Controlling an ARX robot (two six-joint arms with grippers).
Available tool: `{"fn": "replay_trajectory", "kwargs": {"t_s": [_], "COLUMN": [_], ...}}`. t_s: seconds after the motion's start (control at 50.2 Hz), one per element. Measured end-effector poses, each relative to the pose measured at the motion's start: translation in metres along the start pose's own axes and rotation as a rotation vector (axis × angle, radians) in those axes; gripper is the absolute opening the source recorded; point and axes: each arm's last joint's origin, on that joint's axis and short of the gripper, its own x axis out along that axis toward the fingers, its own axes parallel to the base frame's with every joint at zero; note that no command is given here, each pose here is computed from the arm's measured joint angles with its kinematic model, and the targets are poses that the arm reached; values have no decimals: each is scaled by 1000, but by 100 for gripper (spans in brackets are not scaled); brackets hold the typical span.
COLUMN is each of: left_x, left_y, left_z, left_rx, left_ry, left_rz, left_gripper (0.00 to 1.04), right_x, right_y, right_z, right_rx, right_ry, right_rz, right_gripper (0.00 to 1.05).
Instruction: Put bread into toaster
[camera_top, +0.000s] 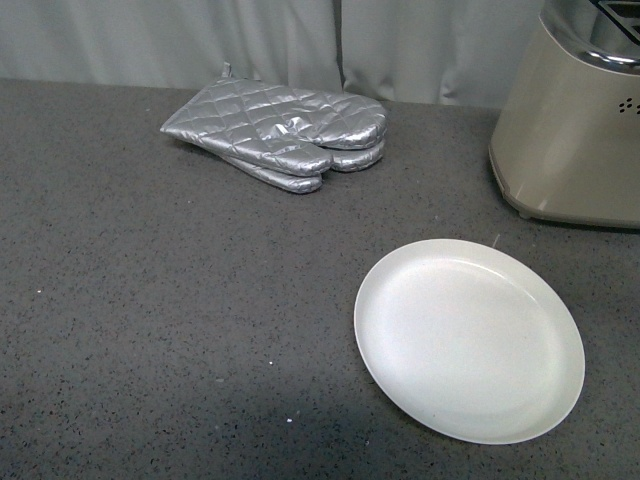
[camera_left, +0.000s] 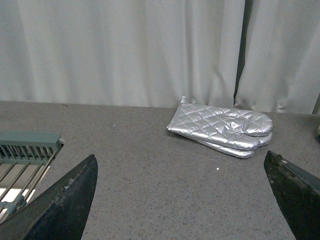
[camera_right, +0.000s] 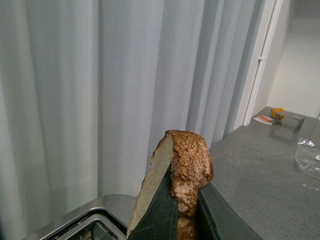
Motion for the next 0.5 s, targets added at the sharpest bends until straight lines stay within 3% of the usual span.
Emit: {"fn": "replay_trajectory", "kwargs": {"t_s": [0.239,0.498], "left_x": [0,0], "left_y": [0,0], "left_z": [0,0], "left_rx": [0,0], "left_ry": [0,0], "left_rz": [0,0], "left_gripper": [98,98], "right_x": [-2,-2], "right_y": [1,0], "right_z": [1,1], "right_rx": [-8,-17], "right_ry": [-2,-6], "right_rz": [-3,-8], "right_gripper": [3,50]}}
